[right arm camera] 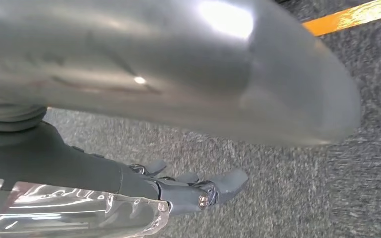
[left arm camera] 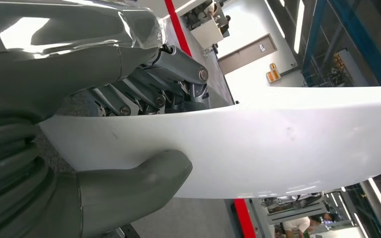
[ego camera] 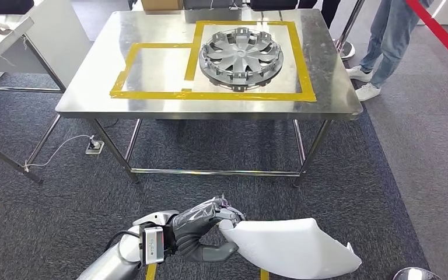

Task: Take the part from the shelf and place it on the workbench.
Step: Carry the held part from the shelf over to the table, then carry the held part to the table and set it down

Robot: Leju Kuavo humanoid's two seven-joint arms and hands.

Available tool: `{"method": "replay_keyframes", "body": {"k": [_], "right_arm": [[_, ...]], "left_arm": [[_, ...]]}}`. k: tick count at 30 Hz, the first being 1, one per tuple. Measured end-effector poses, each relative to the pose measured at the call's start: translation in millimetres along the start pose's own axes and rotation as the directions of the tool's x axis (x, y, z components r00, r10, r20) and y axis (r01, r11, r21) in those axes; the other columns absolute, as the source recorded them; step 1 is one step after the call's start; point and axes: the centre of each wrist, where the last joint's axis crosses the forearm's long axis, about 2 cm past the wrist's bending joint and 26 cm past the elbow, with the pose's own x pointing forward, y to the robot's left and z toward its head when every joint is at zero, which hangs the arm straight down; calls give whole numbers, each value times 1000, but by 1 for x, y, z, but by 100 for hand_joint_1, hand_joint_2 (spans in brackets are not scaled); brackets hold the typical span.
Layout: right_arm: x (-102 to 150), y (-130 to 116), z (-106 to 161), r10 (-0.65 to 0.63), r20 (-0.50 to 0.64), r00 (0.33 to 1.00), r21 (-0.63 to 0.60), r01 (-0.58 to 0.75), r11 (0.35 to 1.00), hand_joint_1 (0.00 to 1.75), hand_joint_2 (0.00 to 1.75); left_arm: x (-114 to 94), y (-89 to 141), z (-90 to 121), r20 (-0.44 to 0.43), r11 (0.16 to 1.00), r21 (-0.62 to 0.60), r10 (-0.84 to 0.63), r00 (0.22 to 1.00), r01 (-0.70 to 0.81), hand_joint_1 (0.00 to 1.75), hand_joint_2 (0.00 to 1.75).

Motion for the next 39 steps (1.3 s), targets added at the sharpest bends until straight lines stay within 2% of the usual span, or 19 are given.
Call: {"method": "replay_keyframes", "body": {"k": [13, 22, 30, 39], "right_arm": [[4, 2, -1, -5, 5, 1000, 10, 5, 1000, 0, 0], [-1, 1, 0, 5, -6, 1000, 11, -5, 1000, 0, 0], [-1, 0, 0, 13, -4, 1000, 13, -13, 1000, 0, 0], [-1, 19, 1, 6, 2, 1000, 51, -6, 999, 0, 0]], "left_arm": [[4, 3, -13, 4, 1000, -8, 5, 1000, -5, 175, 175], [3, 2, -12, 1, 1000, -4, 5, 1000, -5, 175, 175], [9, 10, -6, 5, 1000, -6, 7, 1000, -7, 175, 175], [7, 12, 1, -39, 999, -34, -14, 999, 13, 175, 175]]}}
